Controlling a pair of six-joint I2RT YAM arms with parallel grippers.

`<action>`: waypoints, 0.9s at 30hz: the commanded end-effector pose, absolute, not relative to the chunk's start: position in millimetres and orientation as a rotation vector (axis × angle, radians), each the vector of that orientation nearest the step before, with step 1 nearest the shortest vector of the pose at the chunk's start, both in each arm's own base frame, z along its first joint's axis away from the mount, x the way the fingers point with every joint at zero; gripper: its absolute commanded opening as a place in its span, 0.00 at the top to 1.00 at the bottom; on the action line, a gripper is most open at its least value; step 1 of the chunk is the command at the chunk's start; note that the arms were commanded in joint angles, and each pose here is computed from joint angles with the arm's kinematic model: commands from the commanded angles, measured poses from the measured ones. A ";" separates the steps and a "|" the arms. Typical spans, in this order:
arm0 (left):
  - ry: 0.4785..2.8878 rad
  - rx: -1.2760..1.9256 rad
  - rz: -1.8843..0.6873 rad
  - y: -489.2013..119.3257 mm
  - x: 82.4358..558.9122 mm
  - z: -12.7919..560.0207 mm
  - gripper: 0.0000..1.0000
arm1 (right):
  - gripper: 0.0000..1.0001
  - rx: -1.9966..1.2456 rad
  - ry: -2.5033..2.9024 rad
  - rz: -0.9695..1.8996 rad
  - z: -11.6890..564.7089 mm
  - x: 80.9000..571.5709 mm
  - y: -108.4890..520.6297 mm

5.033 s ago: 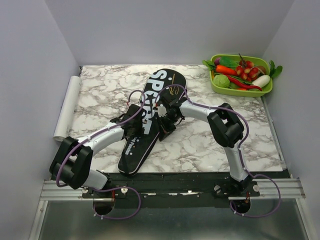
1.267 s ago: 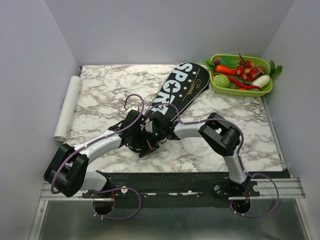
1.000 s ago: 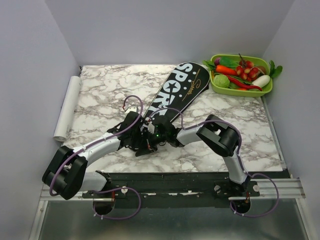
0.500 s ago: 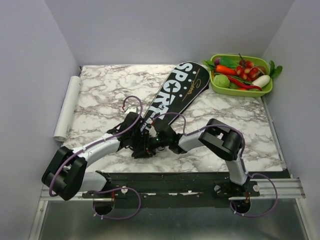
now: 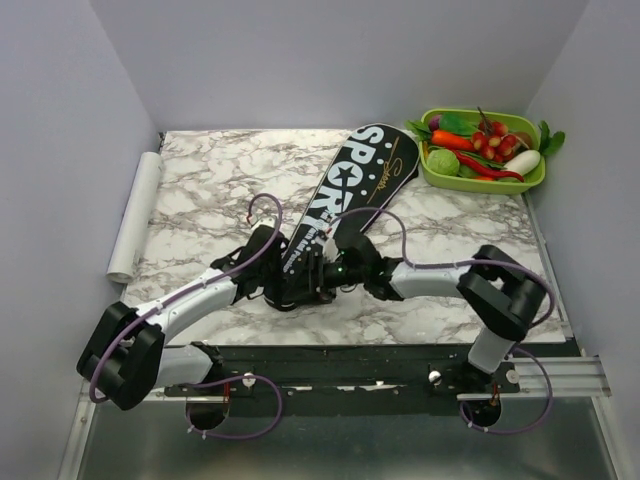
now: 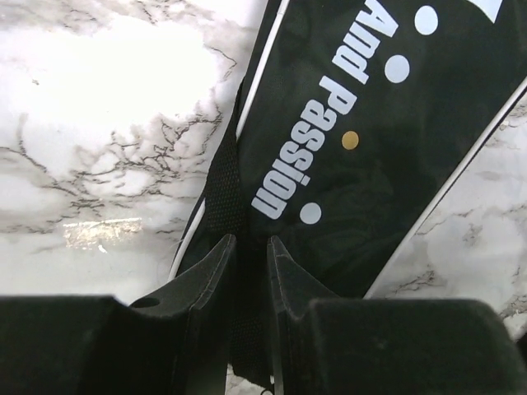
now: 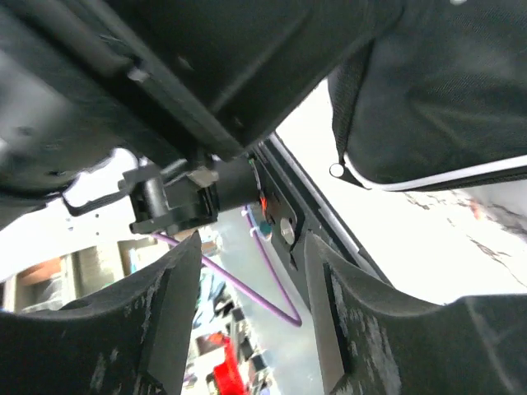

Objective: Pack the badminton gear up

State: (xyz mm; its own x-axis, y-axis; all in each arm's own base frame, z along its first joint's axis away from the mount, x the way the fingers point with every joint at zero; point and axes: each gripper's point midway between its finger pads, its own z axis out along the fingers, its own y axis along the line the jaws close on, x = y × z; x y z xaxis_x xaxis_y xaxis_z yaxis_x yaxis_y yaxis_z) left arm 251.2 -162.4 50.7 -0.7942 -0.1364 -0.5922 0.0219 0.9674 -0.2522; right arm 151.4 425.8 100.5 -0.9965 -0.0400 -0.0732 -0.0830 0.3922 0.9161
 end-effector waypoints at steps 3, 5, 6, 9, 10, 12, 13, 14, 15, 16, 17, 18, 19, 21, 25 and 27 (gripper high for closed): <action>2.464 -0.062 -0.312 -157.2 244.1 80.8 0.70 | 0.34 -0.283 2.495 1.214 115.3 192.8 375.8; 2.447 -0.062 -0.324 -158.3 245.7 91.2 0.70 | 0.31 -0.305 2.539 1.056 113.8 194.9 356.1; 2.426 -0.055 -0.340 -159.3 246.6 99.3 0.70 | 0.30 -0.311 2.488 0.946 119.2 210.5 347.8; 2.359 -0.012 -0.398 -164.6 249.3 123.5 0.70 | 0.20 -0.265 2.397 0.715 138.5 234.1 315.1; 2.332 0.003 -0.412 -166.3 251.6 133.5 0.70 | 0.14 -0.282 2.335 0.676 154.5 240.9 307.6; 2.277 0.022 -0.444 -168.0 253.0 151.9 0.69 | 0.12 -0.273 2.265 0.557 168.5 254.4 289.4; 2.247 0.038 -0.447 -167.9 254.9 162.3 0.66 | 0.08 -0.271 2.234 0.537 178.7 258.8 285.8; 2.221 0.039 -0.451 -166.9 255.8 170.4 0.63 | 0.07 -0.269 2.201 0.527 191.1 259.7 281.0; 2.184 0.045 -0.467 -166.4 255.2 181.9 0.61 | 0.07 -0.248 2.175 0.486 198.2 265.3 274.1; 2.151 0.053 -0.472 -165.7 256.5 192.6 0.55 | 0.00 -0.250 2.157 0.466 204.6 267.5 269.8; 2.127 0.061 -0.473 -164.7 256.7 199.5 0.45 | 0.00 -0.248 2.142 0.452 215.2 268.6 267.0; 2.096 0.069 -0.482 -163.4 255.6 209.1 0.39 | 0.00 -0.226 2.132 0.409 219.6 272.2 260.1; 2.075 0.071 -0.480 -162.3 256.4 218.2 0.06 | 0.00 -0.223 2.126 0.391 224.8 273.4 257.0; 2.048 0.090 -0.465 -159.5 257.2 228.5 0.01 | 0.00 -0.205 2.126 0.316 231.8 276.1 244.9; 2.001 0.105 -0.456 -157.1 258.9 247.7 0.01 | 0.00 -0.166 2.105 0.229 244.8 276.5 224.5; 1.978 0.110 -0.453 -155.9 259.3 253.3 0.01 | 0.00 -0.152 2.087 0.204 249.2 276.1 215.9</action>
